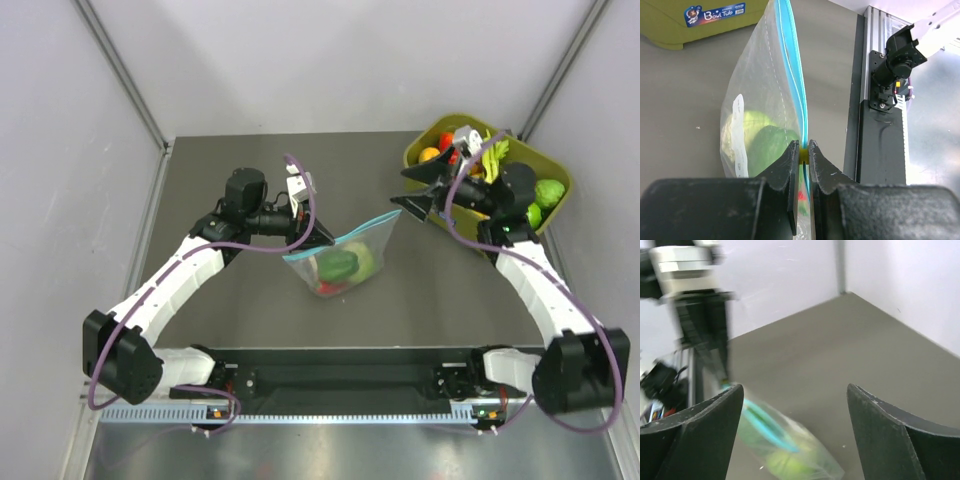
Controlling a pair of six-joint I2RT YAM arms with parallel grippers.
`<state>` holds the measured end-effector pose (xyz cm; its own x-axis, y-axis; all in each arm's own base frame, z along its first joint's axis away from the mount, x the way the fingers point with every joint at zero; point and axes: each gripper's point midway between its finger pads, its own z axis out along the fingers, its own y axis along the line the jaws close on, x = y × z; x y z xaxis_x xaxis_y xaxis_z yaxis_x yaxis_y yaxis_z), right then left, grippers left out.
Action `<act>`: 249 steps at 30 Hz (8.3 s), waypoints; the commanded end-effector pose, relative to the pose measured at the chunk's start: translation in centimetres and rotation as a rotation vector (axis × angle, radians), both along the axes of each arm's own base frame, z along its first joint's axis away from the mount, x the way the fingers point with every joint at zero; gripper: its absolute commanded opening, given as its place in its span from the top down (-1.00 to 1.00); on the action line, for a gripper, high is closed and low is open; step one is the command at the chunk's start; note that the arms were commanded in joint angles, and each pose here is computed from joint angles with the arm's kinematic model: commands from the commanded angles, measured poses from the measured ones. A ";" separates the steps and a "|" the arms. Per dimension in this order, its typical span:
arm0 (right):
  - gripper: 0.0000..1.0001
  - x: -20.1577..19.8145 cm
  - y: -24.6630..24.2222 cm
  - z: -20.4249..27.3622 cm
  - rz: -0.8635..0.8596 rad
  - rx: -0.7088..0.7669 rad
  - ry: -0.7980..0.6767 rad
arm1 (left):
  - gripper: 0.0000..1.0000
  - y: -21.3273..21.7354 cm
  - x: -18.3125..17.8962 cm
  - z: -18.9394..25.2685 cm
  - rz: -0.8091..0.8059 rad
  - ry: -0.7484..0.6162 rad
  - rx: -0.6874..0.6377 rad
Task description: Open the zip-top bag and remove the fake food
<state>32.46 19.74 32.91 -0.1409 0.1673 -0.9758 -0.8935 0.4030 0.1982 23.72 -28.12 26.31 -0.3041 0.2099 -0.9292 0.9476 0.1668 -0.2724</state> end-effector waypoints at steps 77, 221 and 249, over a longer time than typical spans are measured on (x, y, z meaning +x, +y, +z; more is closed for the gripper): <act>1.00 13.6 3.0 -2.2 -0.308 -0.041 -0.019 | 1.00 0.5 -0.5 3.6 0.010 -0.132 -0.029; 0.01 -4.9 10.5 -5.1 -0.080 -0.197 0.355 | 1.00 1.9 8.5 -2.7 0.617 -0.033 0.153; 0.59 -6.9 13.6 -13.6 -0.014 -0.477 0.521 | 1.00 1.9 8.4 -2.4 0.612 -0.039 0.150</act>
<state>25.52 32.54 18.18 -0.6335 -0.2389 -0.7359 -0.7027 0.5758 0.4179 31.37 -25.81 21.61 -0.4293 0.1676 -0.8875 0.6629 0.7258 -0.1836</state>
